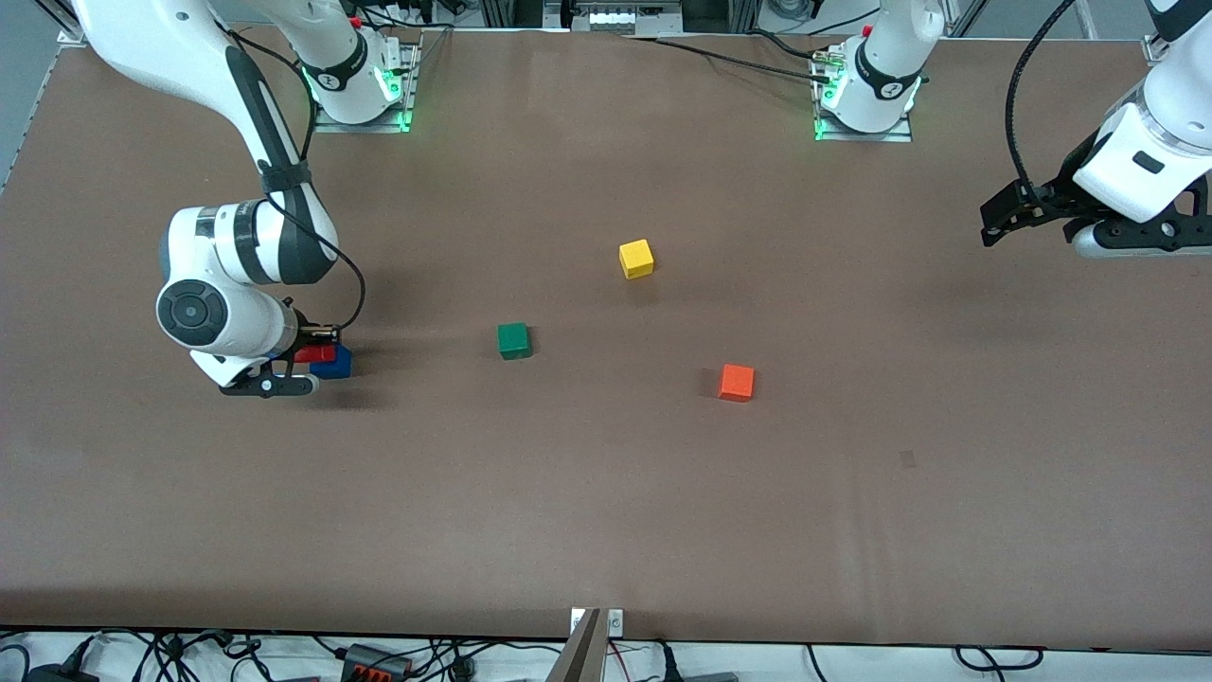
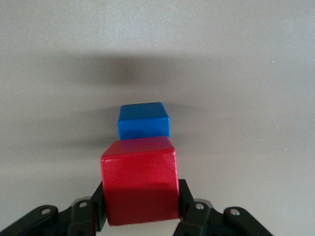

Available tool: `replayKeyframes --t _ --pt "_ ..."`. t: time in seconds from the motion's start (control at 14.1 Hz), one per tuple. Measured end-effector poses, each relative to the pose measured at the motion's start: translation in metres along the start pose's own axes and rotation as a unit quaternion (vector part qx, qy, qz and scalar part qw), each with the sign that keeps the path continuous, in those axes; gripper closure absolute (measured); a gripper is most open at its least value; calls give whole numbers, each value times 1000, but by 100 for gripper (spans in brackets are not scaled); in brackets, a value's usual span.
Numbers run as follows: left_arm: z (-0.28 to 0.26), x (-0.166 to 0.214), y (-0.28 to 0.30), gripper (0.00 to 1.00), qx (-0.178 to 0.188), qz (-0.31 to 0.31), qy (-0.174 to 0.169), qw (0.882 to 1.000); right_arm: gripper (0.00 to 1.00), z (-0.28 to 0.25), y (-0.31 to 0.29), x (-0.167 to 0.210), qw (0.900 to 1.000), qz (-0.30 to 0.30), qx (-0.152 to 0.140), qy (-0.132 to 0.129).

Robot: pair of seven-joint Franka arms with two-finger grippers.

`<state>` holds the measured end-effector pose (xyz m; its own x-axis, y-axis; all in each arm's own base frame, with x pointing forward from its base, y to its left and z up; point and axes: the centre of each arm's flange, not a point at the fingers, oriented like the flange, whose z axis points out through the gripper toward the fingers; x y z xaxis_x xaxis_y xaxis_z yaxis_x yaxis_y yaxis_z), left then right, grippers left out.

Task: Pass red block to right arm, stack on blue
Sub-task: 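Lower the red cube onto the blue cube with the right gripper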

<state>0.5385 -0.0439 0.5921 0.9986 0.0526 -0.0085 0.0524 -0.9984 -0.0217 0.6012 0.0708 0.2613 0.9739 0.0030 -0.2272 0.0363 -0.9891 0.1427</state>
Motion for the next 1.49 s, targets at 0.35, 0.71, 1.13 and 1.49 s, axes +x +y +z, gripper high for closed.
replayKeyframes --t 0.35,0.71,1.13,1.49 --pt "0 0 0 0 0 0 0 1000 43 2 4 0 1000 5 -1 3" --pt "0 0 0 0 0 0 -2 1000 43 8 4 -1 1000 7 -2 2" --pt "1 -1 0 0 1 0 -5 1000 43 15 3 1 1000 8 -2 4" --pt "1 -1 0 0 1 0 -5 1000 43 15 3 1 1000 9 -2 4"
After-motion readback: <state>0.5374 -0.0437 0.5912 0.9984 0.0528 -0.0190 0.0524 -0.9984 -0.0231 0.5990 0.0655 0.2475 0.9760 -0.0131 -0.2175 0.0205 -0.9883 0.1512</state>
